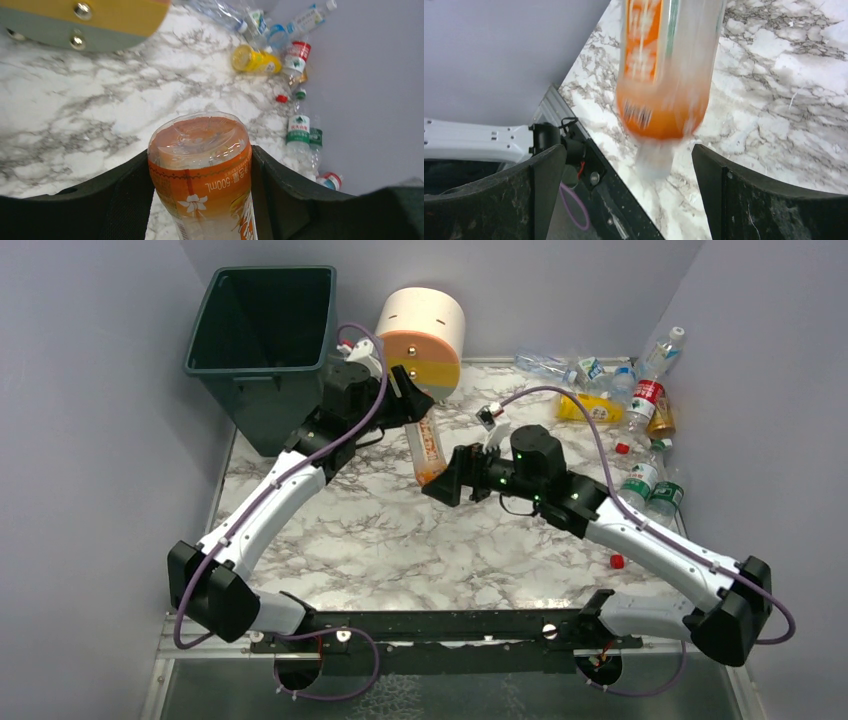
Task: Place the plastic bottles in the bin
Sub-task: Pick up the plastic bottle at the center of the board, then place the plastic bottle in the trash bin.
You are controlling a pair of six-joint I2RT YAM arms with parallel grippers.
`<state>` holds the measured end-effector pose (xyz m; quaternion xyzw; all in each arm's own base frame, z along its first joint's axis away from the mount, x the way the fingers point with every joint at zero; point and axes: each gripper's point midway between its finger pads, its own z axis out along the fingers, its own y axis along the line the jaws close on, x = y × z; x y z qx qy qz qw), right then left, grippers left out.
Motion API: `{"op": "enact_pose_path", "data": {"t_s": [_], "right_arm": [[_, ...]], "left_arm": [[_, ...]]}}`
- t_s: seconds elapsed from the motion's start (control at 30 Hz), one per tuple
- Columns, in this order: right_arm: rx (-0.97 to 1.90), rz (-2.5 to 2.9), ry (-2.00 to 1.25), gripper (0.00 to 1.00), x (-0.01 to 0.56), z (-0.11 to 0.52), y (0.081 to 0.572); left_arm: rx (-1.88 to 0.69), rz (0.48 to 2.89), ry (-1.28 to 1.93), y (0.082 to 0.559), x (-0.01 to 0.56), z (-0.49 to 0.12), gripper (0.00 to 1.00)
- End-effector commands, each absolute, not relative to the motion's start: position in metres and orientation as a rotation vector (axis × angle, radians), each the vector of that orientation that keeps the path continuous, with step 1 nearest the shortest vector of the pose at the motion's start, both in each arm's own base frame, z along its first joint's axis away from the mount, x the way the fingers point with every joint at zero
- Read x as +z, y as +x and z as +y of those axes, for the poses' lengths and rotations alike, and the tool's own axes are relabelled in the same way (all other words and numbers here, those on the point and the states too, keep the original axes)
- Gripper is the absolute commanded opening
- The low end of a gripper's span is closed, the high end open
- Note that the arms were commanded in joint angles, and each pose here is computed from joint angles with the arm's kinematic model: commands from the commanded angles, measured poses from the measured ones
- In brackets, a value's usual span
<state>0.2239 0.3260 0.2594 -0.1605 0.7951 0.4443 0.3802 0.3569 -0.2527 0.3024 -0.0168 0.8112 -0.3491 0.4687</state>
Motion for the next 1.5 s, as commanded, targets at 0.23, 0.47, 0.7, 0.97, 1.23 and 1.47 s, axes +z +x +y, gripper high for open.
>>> {"op": "enact_pose_path", "data": {"t_s": [0.23, 0.47, 0.7, 0.97, 1.23, 1.47], "right_arm": [[1.06, 2.112, -0.392, 0.99, 0.239, 0.28, 0.186], [1.072, 2.15, -0.385, 0.99, 0.223, 0.281, 0.182], [1.083, 2.155, -0.409, 0.99, 0.22, 0.291, 0.188], [1.078, 2.172, -0.409, 0.99, 0.213, 0.292, 0.188], [1.088, 2.185, -0.399, 0.99, 0.207, 0.288, 0.182], [1.077, 2.187, -0.391, 0.99, 0.209, 0.281, 0.178]], "left_arm": [[-0.755, 1.731, -0.061, 0.423, 0.401, -0.191, 0.59], [-0.74, 1.533, -0.134, 0.449, 0.462, -0.146, 0.59], [-0.661, 1.349, -0.24, 0.456, 0.506, -0.09, 0.59], [-0.538, 1.164, -0.37, 0.443, 0.537, -0.015, 0.59], [-0.363, 1.146, -0.432, 0.453, 0.536, 0.026, 0.58], [-0.23, 1.147, -0.484, 0.455, 0.523, 0.057, 0.58]]}}
